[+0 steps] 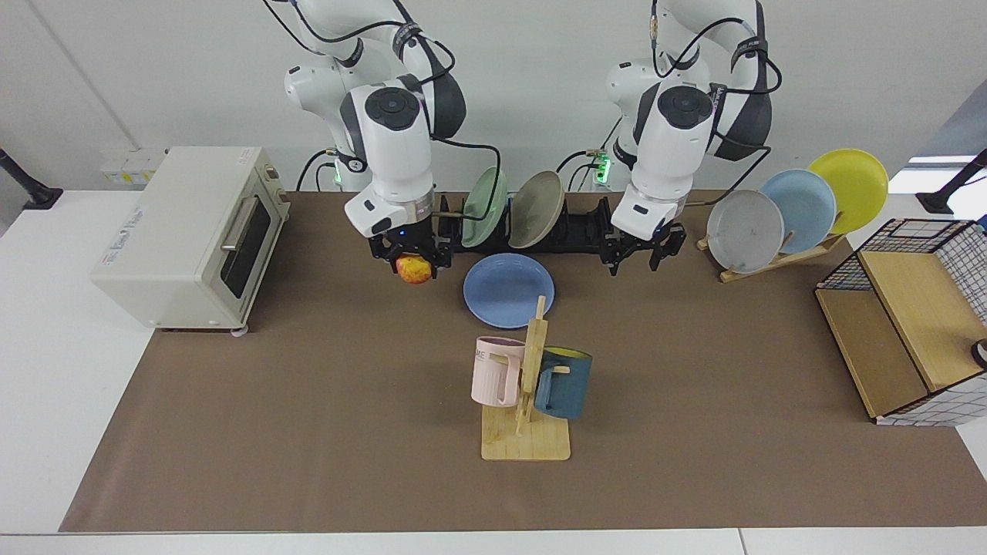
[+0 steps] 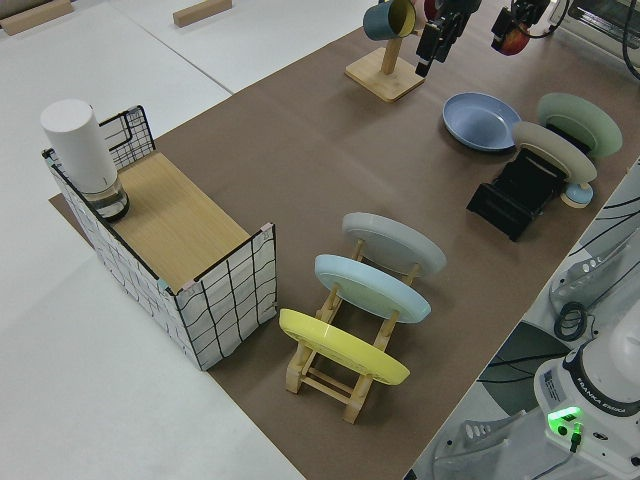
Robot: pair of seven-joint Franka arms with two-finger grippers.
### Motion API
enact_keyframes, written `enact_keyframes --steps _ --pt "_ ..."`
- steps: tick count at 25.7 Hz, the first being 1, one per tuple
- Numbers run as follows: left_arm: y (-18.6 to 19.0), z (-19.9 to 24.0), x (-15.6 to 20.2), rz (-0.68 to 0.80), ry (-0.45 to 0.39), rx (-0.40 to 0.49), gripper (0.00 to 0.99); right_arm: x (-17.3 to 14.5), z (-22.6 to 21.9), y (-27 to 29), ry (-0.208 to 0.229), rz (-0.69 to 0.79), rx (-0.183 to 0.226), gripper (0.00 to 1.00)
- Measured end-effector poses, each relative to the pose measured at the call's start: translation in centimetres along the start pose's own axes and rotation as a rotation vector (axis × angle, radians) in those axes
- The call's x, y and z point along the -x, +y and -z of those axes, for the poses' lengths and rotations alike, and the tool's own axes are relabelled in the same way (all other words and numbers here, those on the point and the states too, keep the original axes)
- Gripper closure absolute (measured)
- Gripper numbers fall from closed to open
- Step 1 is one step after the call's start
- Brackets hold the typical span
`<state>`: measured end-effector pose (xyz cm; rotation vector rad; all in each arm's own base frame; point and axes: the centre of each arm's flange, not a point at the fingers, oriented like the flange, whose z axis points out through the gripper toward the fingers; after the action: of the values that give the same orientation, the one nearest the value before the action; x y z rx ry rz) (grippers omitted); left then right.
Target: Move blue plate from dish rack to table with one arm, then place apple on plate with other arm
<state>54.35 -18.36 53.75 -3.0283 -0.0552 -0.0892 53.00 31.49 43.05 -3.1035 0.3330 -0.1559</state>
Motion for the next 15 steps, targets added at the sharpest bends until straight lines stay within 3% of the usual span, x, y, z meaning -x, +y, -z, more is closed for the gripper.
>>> enact_keyframes --steps 3,7,11,15 --pt "-1.1 3.2 -0.4 -0.030 0.031 -0.071 0.163 1.2 -1.4 -1.9 0.003 -0.004 -0.007 0.26" --pt "-3.5 8.6 -0.6 -0.064 0.064 -0.134 0.000 2.8 -4.3 -4.0 -0.015 0.005 0.009 0.26" --pt "-7.8 13.1 -0.9 -0.074 0.081 -0.177 0.000 3.6 -7.6 -5.0 -0.034 0.015 0.032 0.26" --pt "-12.3 13.9 -1.6 -0.031 0.073 -0.186 0.000 3.7 -9.4 -4.9 -0.056 0.007 0.048 0.26"
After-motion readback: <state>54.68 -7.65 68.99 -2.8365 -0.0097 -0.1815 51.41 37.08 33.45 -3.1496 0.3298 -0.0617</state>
